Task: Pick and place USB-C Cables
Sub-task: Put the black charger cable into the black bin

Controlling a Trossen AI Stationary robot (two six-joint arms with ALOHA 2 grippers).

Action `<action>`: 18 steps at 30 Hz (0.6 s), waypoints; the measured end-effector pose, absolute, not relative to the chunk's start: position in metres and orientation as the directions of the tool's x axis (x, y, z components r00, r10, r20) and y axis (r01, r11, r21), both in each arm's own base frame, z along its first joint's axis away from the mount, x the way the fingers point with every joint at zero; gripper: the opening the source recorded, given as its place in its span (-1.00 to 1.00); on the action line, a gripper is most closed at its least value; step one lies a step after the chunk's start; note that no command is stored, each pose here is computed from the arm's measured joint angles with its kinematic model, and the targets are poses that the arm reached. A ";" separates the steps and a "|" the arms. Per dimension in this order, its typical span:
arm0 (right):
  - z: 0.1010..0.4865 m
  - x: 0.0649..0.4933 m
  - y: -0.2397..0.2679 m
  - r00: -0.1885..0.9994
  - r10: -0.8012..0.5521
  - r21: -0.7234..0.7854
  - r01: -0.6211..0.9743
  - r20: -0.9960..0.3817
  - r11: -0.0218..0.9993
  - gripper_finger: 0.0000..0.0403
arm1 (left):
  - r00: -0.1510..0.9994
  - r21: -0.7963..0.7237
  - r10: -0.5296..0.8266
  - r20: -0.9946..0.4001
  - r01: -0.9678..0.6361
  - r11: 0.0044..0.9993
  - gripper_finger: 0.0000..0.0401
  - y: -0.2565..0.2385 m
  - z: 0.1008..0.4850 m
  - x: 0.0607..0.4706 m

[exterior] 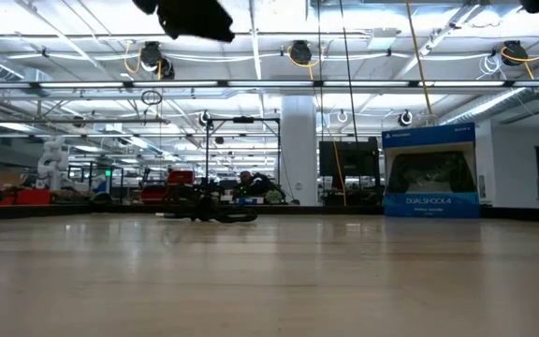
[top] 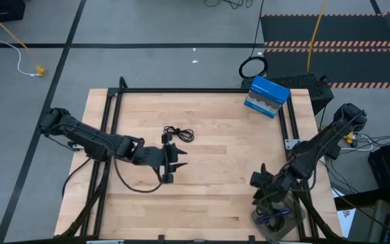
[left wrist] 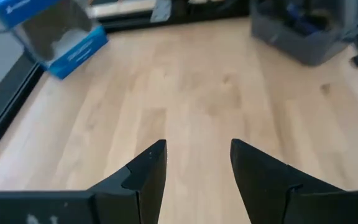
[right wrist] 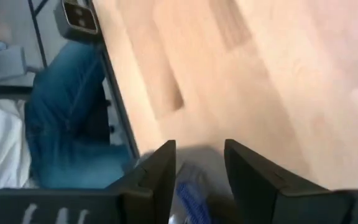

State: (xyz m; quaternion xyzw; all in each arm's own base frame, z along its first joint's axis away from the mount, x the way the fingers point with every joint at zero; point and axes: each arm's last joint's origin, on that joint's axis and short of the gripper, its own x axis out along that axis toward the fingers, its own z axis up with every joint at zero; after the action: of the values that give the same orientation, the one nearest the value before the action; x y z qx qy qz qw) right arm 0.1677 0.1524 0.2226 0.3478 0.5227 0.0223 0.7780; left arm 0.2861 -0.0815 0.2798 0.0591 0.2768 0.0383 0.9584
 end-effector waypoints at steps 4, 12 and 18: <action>0.227 0.169 0.148 0.497 0.371 0.546 0.268 -0.784 0.794 -0.37 | 0.805 0.160 0.160 -0.571 -0.081 0.984 -0.09 -0.065 0.275 0.287; 0.239 0.167 0.133 0.611 0.263 0.430 0.142 -0.746 0.891 -0.37 | 0.708 0.185 0.274 -0.651 -0.202 0.962 -0.09 -0.026 0.267 0.286; 0.243 0.168 0.119 0.704 0.057 0.229 0.151 -0.707 0.962 -0.37 | 0.675 0.177 0.291 -0.678 -0.234 0.956 -0.09 -0.006 0.265 0.285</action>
State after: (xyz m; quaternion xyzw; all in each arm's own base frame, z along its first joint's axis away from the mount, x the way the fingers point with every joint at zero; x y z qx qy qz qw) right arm 0.1684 0.1187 0.2425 0.1360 0.3835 -0.0258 0.9131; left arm 0.2853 -0.0065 0.2649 0.0378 0.3767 0.1434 0.9144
